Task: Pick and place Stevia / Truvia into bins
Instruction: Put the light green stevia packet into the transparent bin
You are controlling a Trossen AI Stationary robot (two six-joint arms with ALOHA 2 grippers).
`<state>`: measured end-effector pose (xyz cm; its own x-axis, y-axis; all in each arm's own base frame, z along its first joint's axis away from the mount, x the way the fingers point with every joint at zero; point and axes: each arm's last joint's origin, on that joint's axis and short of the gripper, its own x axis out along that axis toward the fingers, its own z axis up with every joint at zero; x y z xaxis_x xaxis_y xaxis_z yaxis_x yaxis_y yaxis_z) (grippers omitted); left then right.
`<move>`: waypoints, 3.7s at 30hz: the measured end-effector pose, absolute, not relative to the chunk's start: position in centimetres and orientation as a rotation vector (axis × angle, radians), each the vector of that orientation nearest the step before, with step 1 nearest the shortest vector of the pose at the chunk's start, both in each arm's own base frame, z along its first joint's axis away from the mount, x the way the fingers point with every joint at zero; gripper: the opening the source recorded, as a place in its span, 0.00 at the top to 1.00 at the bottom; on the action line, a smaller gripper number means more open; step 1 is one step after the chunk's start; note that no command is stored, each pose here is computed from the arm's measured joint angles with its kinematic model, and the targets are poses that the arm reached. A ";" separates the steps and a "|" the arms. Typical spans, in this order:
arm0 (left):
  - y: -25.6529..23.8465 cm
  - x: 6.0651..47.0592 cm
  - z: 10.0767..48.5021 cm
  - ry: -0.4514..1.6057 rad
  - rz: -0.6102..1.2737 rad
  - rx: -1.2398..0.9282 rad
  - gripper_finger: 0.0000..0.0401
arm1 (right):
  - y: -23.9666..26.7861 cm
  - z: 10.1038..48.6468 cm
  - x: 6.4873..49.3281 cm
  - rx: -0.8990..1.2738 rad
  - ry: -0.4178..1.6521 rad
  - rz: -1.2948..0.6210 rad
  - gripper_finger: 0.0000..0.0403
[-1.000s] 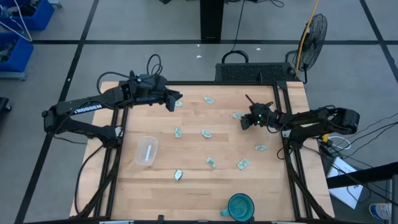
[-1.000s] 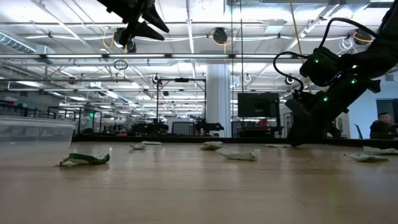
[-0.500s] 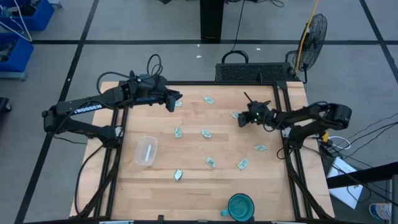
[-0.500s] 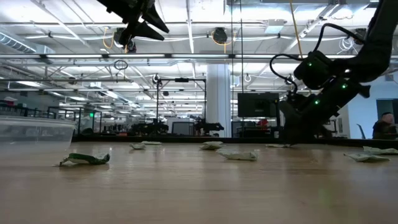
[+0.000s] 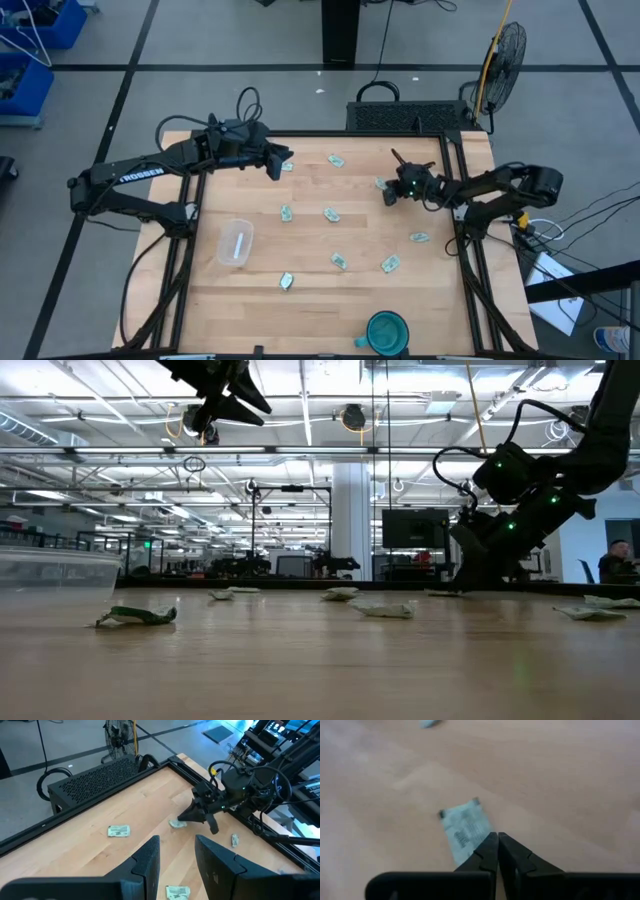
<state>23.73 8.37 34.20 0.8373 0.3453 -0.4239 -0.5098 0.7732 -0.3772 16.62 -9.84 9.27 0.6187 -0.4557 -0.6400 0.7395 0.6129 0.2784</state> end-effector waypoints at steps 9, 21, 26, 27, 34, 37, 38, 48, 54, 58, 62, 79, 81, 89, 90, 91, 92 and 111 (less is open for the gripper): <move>8.4 24.2 33.8 0.386 0.424 -0.425 0.68 | -10.0 12.9 20.9 0.421 0.428 -0.533 1.00; 10.9 31.8 25.5 0.586 0.152 -0.172 0.68 | -10.3 17.9 25.3 0.251 0.437 -0.386 1.00; 11.6 34.8 22.4 0.503 0.010 -0.260 0.68 | -10.1 17.9 25.4 0.286 0.433 -0.366 1.00; 11.6 35.2 22.0 0.491 -0.011 -0.280 0.67 | -10.1 17.9 25.4 0.286 0.438 -0.365 1.00; 11.4 37.1 18.0 0.525 -0.058 -0.312 0.51 | -9.8 17.2 25.0 0.316 0.514 -0.398 1.00; 11.5 37.8 16.2 0.536 -0.055 -0.327 0.43 | -9.7 16.4 24.5 0.327 0.610 -0.406 1.00; 11.5 37.9 15.6 0.546 -0.043 -0.347 0.42 | -9.6 16.2 24.3 0.336 0.646 -0.409 1.00; 11.5 38.4 13.2 0.580 0.017 -0.447 0.41 | -9.1 14.9 23.2 0.391 0.813 -0.512 0.89; 11.6 38.4 13.5 0.568 0.016 -0.442 0.46 | -8.7 14.1 23.3 0.388 0.857 -0.498 0.77; 11.6 38.4 13.5 0.568 0.018 -0.442 0.47 | -8.6 12.7 23.6 0.387 0.915 -0.493 0.72; 11.6 38.4 13.5 0.566 0.018 -0.441 0.47 | -8.7 12.0 23.7 0.363 0.941 -0.537 0.72; 11.6 38.7 13.9 0.524 0.009 -0.398 0.47 | -8.6 12.7 25.1 0.249 0.814 -0.374 0.99; 11.5 38.8 14.1 0.503 -0.009 -0.342 0.47 | -8.4 13.3 25.7 0.205 0.747 -0.309 1.00; 11.4 38.8 14.1 0.497 -0.061 -0.322 0.47 | -7.5 14.2 26.8 0.104 0.630 -0.169 1.00; 11.3 38.8 14.1 0.497 -0.091 -0.331 0.47 | -7.4 14.3 26.9 0.099 0.619 -0.169 1.00; 11.2 38.8 14.1 0.498 -0.118 -0.342 0.47 | -7.4 14.4 27.0 0.092 0.609 -0.177 1.00; 11.1 38.8 14.1 0.500 -0.133 -0.358 0.47 | -7.4 14.5 27.0 0.086 0.592 -0.182 1.00; 10.6 38.6 13.6 0.573 -0.114 -0.465 0.82 | -7.2 15.1 27.5 0.096 0.520 -0.125 1.00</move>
